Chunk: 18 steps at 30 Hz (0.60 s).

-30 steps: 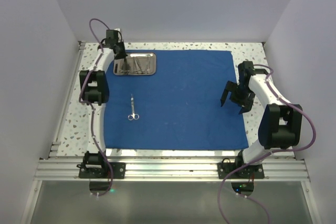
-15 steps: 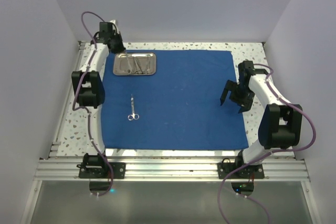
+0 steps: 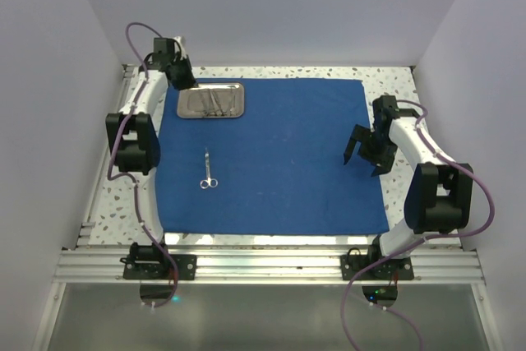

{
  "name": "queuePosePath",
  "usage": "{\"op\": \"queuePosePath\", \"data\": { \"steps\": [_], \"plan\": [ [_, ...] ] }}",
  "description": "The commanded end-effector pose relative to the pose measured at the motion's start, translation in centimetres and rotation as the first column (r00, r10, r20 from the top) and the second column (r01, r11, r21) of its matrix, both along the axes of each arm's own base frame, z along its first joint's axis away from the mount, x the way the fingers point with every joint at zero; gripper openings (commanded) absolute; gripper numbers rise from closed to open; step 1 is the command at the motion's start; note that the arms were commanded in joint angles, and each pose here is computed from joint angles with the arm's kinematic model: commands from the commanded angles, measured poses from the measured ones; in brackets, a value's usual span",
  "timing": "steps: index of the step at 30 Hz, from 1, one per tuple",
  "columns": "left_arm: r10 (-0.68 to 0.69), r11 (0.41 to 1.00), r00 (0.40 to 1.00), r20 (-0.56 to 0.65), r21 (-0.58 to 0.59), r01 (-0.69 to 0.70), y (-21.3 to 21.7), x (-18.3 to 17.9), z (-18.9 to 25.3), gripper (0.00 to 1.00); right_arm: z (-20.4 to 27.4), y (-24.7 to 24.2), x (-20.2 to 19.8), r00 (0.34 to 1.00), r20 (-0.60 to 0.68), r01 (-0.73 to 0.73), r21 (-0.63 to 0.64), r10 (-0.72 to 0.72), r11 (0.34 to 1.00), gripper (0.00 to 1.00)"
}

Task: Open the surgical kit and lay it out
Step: Pick up the medical item from the container.

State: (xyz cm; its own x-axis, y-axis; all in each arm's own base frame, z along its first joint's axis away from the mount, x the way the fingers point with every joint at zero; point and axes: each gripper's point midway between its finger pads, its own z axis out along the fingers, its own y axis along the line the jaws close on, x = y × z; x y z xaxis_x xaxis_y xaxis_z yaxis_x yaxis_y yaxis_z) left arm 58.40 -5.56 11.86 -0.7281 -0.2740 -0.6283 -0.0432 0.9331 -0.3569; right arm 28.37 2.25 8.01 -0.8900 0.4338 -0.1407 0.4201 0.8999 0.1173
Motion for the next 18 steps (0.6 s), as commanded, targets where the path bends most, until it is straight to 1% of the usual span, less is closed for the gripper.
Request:
{"op": "queuePosePath", "data": {
  "steps": [1,2,3,4,5,6,7,12,15,18],
  "plan": [
    [0.028,1.0,0.999,-0.016,-0.002,-0.028,0.6,-1.0,1.5,0.02,0.4,0.7,0.2,1.0,0.028,-0.011,0.03,0.01,1.0,0.95],
    [0.041,0.999,0.998,-0.046,0.008,-0.041,0.8,-1.1,0.3,0.13,0.4,0.6,0.2,1.0,0.028,-0.008,0.029,0.007,1.0,0.95],
    [0.069,0.997,0.996,-0.063,0.043,-0.067,1.5,-1.3,-0.4,0.34,0.4,0.7,0.2,1.0,0.029,-0.008,0.03,0.007,1.0,0.95],
    [0.077,0.995,0.994,-0.078,0.065,-0.072,1.5,-1.5,-1.1,0.41,0.3,0.7,0.2,1.0,0.029,-0.007,0.032,0.006,0.999,0.95],
    [0.073,0.993,0.993,-0.095,0.097,-0.064,1.5,-1.9,-2.0,0.51,0.3,0.7,0.1,1.0,0.028,-0.007,0.032,0.006,0.999,0.95],
    [0.087,0.988,0.991,-0.1,0.134,-0.073,1.6,-2.1,-2.5,0.54,0.3,0.7,0.1,1.0,0.026,-0.007,0.032,0.006,0.999,0.95],
    [0.068,0.987,0.992,-0.11,0.149,-0.051,0.5,-2.4,-2.9,0.54,0.3,0.7,0.0,1.0,0.026,-0.006,0.031,0.005,1.0,0.95],
    [0.079,0.967,0.987,-0.139,0.251,-0.042,-0.8,-3.0,-4.6,0.51,0.1,0.6,-0.1,1.0,0.017,-0.01,0.027,0.009,1.0,0.95],
    [0.078,0.963,0.983,-0.163,0.267,-0.032,-1.5,-3.1,-5.7,0.5,-0.1,0.6,-0.1,1.0,0.013,-0.011,0.027,0.011,1.0,0.95],
    [0.101,0.955,0.978,-0.182,0.294,-0.044,-1.4,-2.9,-6.7,0.49,-0.1,0.6,-0.1,1.0,0.008,-0.011,0.025,0.011,1.0,0.95]
  ]
}}
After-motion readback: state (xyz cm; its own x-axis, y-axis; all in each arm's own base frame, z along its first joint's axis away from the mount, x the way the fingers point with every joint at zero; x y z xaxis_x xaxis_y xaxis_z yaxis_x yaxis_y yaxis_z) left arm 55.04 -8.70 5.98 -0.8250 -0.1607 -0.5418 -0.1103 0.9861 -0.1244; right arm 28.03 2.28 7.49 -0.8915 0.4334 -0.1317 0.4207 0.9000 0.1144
